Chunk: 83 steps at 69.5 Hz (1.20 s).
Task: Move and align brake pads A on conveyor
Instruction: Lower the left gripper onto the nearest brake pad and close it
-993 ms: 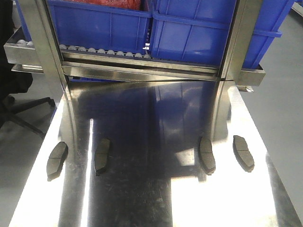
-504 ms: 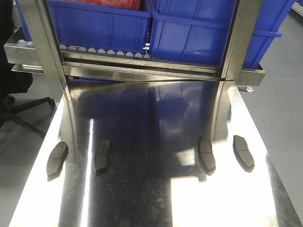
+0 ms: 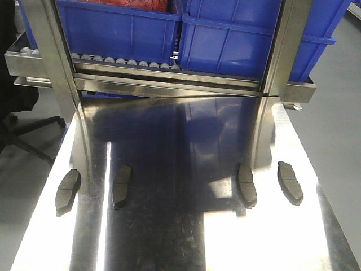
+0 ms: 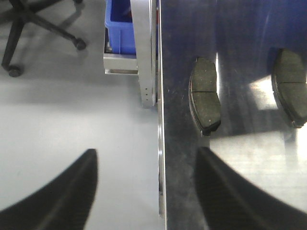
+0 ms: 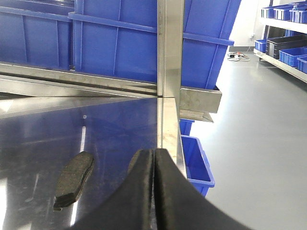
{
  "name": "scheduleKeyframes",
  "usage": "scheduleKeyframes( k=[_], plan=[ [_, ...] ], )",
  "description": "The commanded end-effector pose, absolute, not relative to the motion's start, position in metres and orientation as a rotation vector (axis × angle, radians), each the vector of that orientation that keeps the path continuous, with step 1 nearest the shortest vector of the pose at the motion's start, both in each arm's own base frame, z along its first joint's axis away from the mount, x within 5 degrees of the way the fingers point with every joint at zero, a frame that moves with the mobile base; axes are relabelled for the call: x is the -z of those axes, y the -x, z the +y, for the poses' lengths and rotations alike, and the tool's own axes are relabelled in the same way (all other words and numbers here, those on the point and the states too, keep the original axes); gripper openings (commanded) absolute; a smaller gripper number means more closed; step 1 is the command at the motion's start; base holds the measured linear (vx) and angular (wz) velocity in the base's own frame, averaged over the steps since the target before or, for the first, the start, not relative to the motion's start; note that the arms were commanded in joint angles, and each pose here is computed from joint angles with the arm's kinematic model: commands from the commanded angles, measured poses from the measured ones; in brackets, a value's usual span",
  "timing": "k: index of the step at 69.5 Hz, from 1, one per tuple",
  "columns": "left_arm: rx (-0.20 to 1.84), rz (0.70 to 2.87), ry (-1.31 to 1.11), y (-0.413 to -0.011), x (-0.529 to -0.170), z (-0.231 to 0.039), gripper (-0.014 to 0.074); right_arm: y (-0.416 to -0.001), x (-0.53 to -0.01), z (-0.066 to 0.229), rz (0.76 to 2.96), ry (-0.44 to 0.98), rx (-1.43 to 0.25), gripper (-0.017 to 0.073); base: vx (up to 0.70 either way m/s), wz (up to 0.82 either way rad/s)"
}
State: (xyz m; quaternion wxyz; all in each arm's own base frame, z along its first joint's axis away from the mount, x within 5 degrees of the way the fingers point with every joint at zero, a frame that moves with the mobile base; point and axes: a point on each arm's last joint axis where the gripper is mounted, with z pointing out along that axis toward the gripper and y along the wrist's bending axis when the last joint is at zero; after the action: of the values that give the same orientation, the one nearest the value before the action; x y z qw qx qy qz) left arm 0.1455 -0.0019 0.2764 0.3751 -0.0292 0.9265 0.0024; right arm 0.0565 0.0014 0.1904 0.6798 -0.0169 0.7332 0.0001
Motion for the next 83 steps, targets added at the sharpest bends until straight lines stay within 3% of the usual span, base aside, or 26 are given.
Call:
scheduleKeyframes(
  k=[1,17,29,42,83],
  plan=[
    [0.006,2.315,0.061,-0.167,-0.298,-0.004,0.0519,-0.056,-0.197,0.001,1.559,0.036,0.012,-0.0010,0.00,0.00],
    [0.106,2.509,-0.068,-0.227,-0.310,-0.027,0.0517,-0.056,-0.197,0.001,1.559,0.036,0.012,-0.0010,0.00,0.00],
    [0.133,2.639,-0.130,-0.275,-0.282,-0.056,0.0517,-0.056,-0.197,0.001,1.559,0.036,0.012,-0.0010,0.00,0.00],
    [0.131,2.752,-0.062,-0.314,-0.249,-0.064,0.0517,-0.056,-0.197,0.001,1.559,0.036,0.012,-0.0010,0.00,0.00],
    [0.099,2.888,-0.022,-0.347,-0.191,-0.069,0.0501,-0.056,-0.197,0.001,1.559,0.036,0.012,-0.0010,0.00,0.00]
  ],
)
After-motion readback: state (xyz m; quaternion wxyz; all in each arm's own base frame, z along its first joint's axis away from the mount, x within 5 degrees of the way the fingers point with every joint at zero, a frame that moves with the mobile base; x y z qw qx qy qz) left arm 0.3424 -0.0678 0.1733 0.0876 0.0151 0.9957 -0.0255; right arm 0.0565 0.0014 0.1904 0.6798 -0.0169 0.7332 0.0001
